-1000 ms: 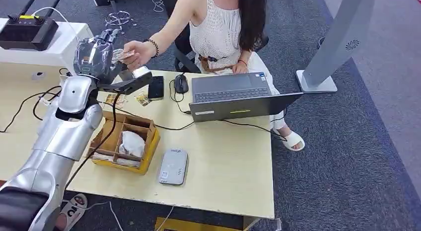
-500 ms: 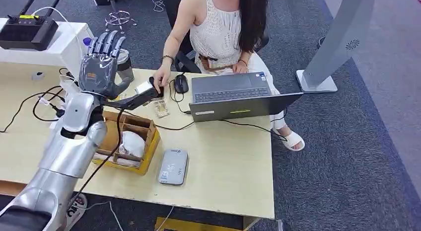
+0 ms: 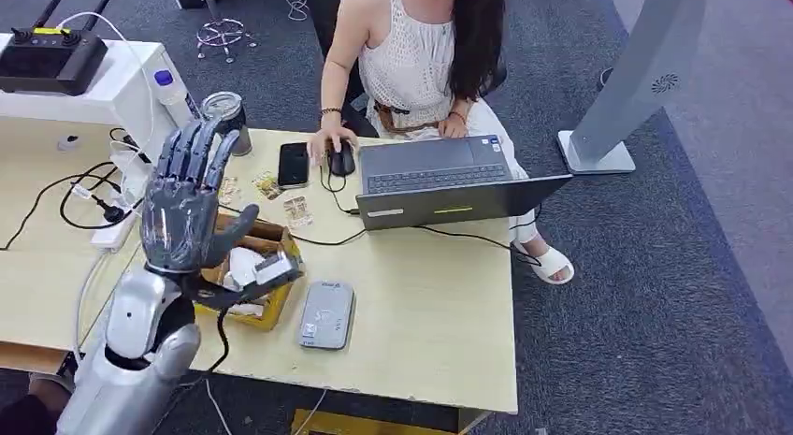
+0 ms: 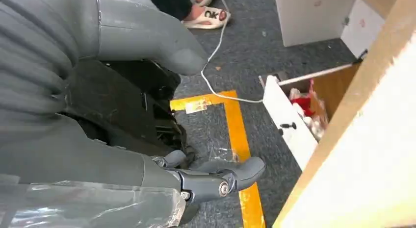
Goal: Pass the card to the sensor for recognition and then transmit it.
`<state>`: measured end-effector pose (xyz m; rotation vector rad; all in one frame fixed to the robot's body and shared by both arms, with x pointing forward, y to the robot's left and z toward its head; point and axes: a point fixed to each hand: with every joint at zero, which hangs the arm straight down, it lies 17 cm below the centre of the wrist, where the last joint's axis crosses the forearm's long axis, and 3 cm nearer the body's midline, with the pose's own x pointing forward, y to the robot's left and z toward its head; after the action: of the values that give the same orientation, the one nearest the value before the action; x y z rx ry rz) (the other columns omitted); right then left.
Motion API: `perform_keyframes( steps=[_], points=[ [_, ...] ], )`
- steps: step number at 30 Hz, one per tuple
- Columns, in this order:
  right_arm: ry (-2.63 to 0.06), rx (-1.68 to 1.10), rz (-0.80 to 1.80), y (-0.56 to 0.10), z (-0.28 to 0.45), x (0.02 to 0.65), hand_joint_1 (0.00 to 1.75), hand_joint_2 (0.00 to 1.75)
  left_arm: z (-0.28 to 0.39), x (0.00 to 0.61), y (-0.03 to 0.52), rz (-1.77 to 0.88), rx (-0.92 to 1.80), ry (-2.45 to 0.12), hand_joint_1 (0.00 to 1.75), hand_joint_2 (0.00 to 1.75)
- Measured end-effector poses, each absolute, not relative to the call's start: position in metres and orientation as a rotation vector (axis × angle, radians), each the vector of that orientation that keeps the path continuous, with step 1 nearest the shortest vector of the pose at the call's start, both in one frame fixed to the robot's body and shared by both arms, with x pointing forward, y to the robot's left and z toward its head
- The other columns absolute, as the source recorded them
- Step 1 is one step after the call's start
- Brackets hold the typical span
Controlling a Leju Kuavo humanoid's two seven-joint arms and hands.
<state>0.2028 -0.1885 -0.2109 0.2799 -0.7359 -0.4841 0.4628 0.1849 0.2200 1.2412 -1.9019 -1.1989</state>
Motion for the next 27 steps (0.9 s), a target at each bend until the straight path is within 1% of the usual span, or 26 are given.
perform_keyframes(
  steps=[4, 7, 11, 16, 20, 27],
  points=[
    [-0.747, 0.269, -0.516, -0.195, -0.211, 0.203, 0.0, 1.75, 0.216, 0.427, 0.171, -1.21, 1.187, -1.952, 0.0, 1.75],
    [-0.753, 0.259, -0.543, -0.2, -0.211, 0.203, 0.0, 1.75, 0.177, 0.412, 0.165, -1.323, 1.088, -1.847, 0.0, 1.75],
    [-0.744, 0.244, -0.574, -0.207, -0.214, 0.196, 0.0, 1.75, 0.114, 0.38, 0.171, -1.462, 0.986, -1.697, 0.0, 1.75],
    [-0.744, 0.234, -0.587, -0.212, -0.215, 0.194, 0.0, 1.75, 0.087, 0.361, 0.175, -1.517, 0.937, -1.639, 0.0, 1.75],
    [-0.738, 0.231, -0.594, -0.213, -0.216, 0.192, 0.0, 1.75, 0.057, 0.346, 0.187, -1.566, 0.884, -1.526, 0.0, 1.75],
    [-0.72, 0.229, -0.587, -0.213, -0.219, 0.188, 0.0, 1.75, 0.01, 0.328, 0.219, -1.536, 0.836, -1.344, 0.0, 1.75]
  ],
)
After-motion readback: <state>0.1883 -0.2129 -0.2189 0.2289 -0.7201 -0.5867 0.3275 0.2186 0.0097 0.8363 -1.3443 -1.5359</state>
